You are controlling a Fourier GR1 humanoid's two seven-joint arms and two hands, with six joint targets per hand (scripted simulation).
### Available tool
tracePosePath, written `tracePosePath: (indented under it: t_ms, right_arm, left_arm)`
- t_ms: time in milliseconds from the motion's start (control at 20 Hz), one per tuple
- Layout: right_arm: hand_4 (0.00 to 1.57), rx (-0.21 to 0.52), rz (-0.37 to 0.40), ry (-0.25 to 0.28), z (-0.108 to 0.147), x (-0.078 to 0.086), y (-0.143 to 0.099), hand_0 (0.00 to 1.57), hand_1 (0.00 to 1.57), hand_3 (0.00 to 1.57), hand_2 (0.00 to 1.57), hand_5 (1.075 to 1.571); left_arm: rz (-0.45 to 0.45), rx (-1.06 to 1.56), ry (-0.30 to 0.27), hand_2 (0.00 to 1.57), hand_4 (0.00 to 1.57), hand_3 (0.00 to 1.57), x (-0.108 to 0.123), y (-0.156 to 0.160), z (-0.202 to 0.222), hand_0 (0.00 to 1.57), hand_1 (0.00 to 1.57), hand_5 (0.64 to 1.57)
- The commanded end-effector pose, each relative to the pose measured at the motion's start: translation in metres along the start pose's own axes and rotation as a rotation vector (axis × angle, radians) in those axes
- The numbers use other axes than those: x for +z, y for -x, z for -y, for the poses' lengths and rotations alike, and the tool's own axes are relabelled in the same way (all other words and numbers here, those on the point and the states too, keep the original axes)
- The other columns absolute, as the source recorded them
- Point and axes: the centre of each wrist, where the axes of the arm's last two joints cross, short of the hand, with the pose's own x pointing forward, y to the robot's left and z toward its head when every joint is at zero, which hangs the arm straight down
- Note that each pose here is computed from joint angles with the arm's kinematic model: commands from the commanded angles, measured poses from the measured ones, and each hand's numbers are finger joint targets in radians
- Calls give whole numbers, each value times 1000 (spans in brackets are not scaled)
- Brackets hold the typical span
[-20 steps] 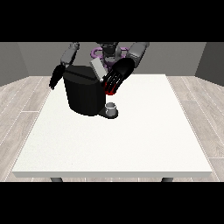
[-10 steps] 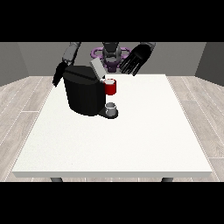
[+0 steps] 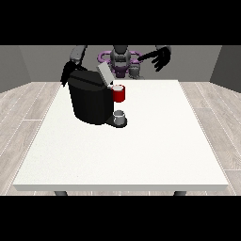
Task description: Insert the coffee pod into the coffee machine and close the lid
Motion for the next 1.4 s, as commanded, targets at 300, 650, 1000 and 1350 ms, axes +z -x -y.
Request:
tracePosePath:
  t_ms: [300, 650, 1000, 1350]
  right_arm:
    - [0, -114, 115, -170, -16, 5, -33, 0, 0, 0, 0, 1571]
    - [154, 0, 219, -284, -36, 0, -75, 0, 0, 0, 0, 1571]
    - [0, -48, 262, -223, 0, -22, -115, 0, 0, 0, 0, 1571]
    - [83, -157, 220, -255, -23, -43, -144, 0, 0, 0, 0, 1571]
  left_arm:
    - [-214, 239, -31, 0, 389, 0, 89, 96, 38, 0, 0, 1571]
    - [-251, 328, -50, 0, 368, 0, 81, 85, 48, 0, 0, 1571]
    - [-157, 298, -77, 0, 394, 0, 105, 75, 30, 0, 0, 1571]
    - [-63, 260, -87, 0, 356, 0, 83, 41, 40, 0, 0, 1571]
